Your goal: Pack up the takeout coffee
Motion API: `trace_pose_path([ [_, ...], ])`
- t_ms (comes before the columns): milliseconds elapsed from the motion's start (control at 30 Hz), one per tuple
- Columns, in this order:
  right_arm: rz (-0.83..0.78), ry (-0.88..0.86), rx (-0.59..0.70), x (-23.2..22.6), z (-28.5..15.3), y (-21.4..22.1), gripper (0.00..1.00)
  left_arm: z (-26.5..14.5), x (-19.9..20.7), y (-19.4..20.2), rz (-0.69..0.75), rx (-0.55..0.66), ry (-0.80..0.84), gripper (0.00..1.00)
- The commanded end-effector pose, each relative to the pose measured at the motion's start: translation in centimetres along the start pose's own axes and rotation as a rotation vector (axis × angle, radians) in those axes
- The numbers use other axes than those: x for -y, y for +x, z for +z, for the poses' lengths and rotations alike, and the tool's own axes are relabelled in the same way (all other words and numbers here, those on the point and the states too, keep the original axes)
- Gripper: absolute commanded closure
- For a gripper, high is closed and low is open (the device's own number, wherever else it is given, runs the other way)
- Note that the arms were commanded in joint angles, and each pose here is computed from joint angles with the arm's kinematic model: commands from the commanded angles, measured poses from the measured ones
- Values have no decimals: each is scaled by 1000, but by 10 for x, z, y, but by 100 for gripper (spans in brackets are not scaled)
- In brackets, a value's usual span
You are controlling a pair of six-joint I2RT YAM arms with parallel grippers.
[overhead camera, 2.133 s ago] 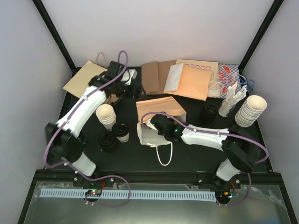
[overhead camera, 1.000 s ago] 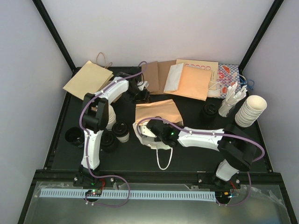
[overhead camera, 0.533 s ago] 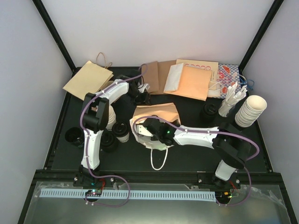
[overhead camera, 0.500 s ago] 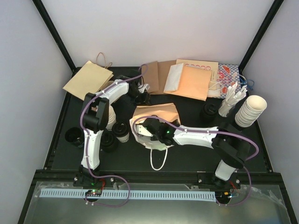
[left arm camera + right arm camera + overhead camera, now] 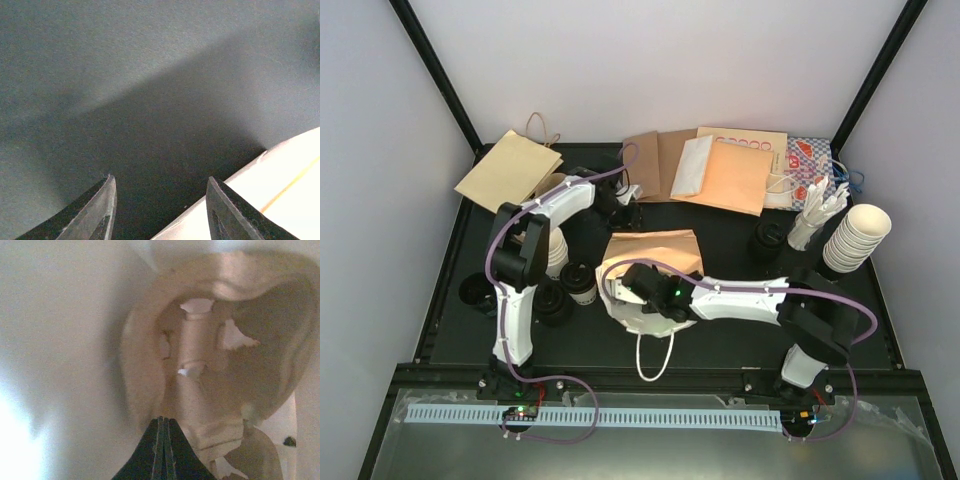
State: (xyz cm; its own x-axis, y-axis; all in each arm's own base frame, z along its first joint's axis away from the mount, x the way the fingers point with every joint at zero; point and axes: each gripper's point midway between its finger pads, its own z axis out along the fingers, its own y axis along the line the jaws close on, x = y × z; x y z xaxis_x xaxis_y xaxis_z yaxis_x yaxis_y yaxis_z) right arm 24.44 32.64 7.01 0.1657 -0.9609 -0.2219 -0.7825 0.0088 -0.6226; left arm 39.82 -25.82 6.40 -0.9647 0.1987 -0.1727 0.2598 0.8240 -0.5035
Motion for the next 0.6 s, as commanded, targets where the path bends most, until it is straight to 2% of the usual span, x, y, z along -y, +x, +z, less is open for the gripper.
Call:
trace_pose_path([
  [0,19,-6,-1,-15,-14,0,99,-13,22,5,53,23,-15,49],
  [200,31,-13,-24,-26,-12,3,99,-22,31,3,80,70,-9,47],
  [400,39,-20,-34,-31,-8,6,99,-31,30,3,102,114,-29,31],
  [567,30,-20,-42,-34,-2,7,99,-13,21,12,75,42,-35,33],
])
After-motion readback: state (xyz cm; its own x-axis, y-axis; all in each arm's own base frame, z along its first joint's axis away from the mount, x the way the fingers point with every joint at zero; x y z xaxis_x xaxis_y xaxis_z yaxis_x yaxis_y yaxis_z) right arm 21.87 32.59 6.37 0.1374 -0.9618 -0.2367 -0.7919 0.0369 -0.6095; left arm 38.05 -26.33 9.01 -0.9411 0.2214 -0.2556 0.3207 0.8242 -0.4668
